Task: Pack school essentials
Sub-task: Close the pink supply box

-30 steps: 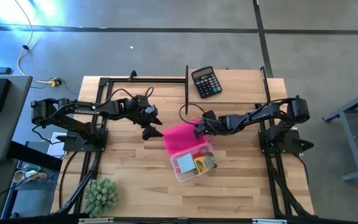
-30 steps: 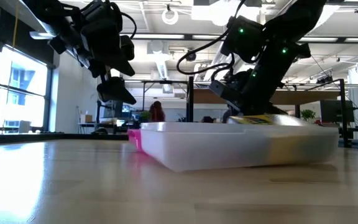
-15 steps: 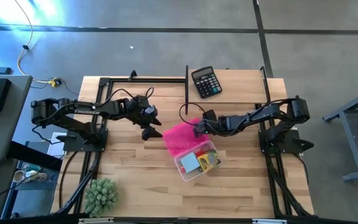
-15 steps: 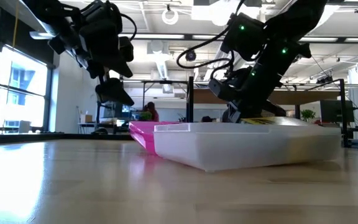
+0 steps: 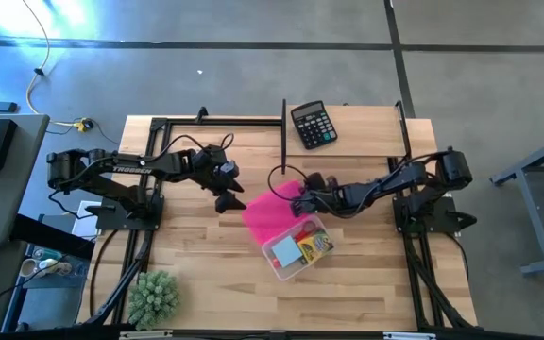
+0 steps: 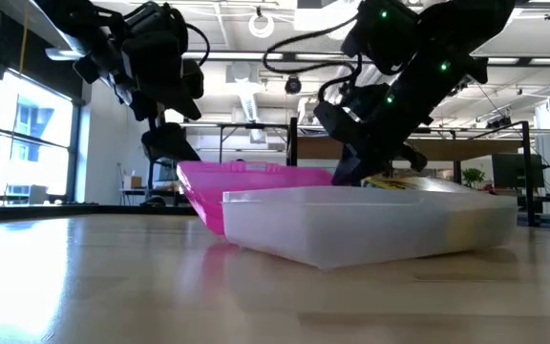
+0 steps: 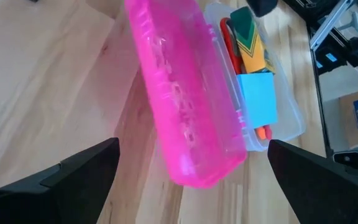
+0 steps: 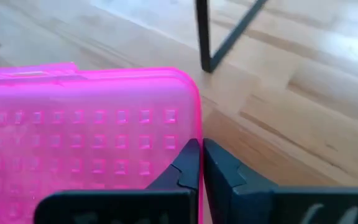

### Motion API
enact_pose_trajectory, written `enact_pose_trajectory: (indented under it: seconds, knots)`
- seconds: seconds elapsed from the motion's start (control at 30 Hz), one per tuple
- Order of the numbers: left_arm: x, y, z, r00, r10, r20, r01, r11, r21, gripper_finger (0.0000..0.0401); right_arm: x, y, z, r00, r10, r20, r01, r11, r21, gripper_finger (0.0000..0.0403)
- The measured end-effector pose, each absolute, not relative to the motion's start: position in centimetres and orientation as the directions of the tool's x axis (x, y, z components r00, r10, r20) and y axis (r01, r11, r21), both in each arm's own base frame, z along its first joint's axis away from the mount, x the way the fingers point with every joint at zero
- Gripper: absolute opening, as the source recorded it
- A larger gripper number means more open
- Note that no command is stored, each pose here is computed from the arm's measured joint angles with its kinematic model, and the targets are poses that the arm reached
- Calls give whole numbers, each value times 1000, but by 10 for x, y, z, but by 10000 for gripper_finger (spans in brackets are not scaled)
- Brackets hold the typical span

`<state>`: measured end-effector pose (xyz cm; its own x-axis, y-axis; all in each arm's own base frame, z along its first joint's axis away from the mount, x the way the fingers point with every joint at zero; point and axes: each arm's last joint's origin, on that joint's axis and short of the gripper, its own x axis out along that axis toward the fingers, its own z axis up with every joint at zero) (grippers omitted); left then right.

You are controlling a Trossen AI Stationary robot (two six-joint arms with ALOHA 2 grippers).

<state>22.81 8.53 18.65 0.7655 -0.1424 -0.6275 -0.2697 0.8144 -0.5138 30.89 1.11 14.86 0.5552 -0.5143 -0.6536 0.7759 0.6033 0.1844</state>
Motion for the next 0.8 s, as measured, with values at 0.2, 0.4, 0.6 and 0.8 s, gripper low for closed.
enact_pose_trajectory:
  seconds: [0.2, 0.4, 0.6, 0.8]
  knots:
    - [228, 82, 186, 762, -190, -619, -286, 759, -584, 400, 312, 17, 153, 589, -540, -601, 750, 642, 158, 0]
    - [233, 76, 182, 747, -217, -629, -317, 715, -624, 400, 315, 17, 156, 613, -545, -572, 732, 665, 150, 0]
    - [244, 73, 173, 753, -230, -617, -328, 682, -654, 400, 317, 17, 157, 629, -544, -556, 719, 678, 150, 0]
    - [254, 71, 169, 776, -243, -582, -313, 652, -690, 400, 317, 17, 158, 630, -544, -554, 717, 681, 149, 0]
